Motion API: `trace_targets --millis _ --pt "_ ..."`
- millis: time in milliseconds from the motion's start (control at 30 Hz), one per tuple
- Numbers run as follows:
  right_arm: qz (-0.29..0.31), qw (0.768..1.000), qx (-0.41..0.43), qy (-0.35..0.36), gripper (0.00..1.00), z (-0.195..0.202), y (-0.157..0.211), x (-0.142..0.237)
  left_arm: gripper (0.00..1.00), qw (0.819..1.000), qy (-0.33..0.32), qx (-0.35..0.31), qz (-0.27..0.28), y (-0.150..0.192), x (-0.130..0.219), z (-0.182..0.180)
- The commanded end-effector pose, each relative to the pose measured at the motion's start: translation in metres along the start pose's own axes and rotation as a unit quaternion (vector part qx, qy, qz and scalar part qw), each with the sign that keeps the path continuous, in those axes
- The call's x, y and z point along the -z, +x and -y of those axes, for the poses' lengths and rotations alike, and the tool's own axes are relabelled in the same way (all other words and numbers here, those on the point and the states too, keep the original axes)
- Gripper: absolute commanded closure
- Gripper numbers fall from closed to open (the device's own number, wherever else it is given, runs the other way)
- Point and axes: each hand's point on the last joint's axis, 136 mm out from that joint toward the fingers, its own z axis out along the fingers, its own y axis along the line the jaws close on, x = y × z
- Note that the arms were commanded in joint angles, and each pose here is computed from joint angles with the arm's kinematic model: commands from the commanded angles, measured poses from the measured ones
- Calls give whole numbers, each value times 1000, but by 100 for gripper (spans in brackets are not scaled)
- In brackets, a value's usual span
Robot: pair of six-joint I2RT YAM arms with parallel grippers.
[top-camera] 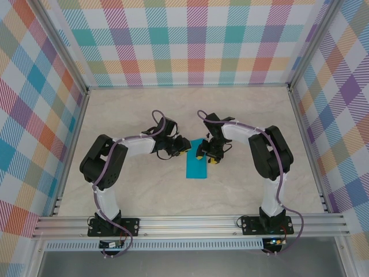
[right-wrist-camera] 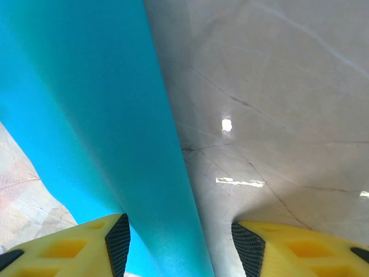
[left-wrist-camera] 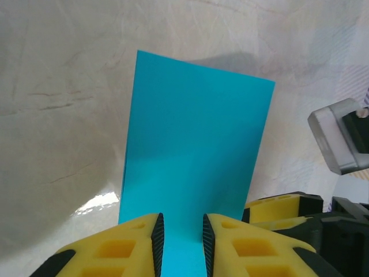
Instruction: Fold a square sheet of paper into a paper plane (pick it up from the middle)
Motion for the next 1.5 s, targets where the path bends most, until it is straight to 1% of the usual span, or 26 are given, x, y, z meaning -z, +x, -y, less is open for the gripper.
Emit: trace_targets --millis 0,233,600,800,1000,1133,1200,1300,1367,1400,1467 --pt "-33 994 -17 100 43 58 9 -59 77 1000 24 -10 -14 -1 -5 10" --pt "-36 994 -17 102 43 60 9 -61 85 999 27 -9 -25 2 -10 9" --pt "-39 993 -17 108 43 63 10 -63 91 999 17 -14 -49 10 -20 3" --pt "-41 993 -17 110 43 65 12 -64 92 998 -7 -8 -61 16 -25 -11" --pt "-34 994 -15 102 43 60 12 -57 94 995 -61 3 -75 27 -28 -41" --pt "-14 998 1 60 43 34 8 -30 96 990 -103 10 -92 41 -31 -71" --pt "5 999 15 30 43 15 6 -5 96 988 -118 13 -101 49 -32 -85" --pt "51 998 36 -10 40 -12 3 41 97 984 -138 15 -112 58 -33 -102" --pt "89 995 36 -19 36 -21 1 70 98 982 -146 16 -117 62 -34 -110" --pt "100 994 34 -22 34 -23 0 78 98 982 -146 18 -119 64 -35 -112" --pt "112 993 33 -28 33 -26 0 88 98 981 -149 18 -121 66 -35 -115"
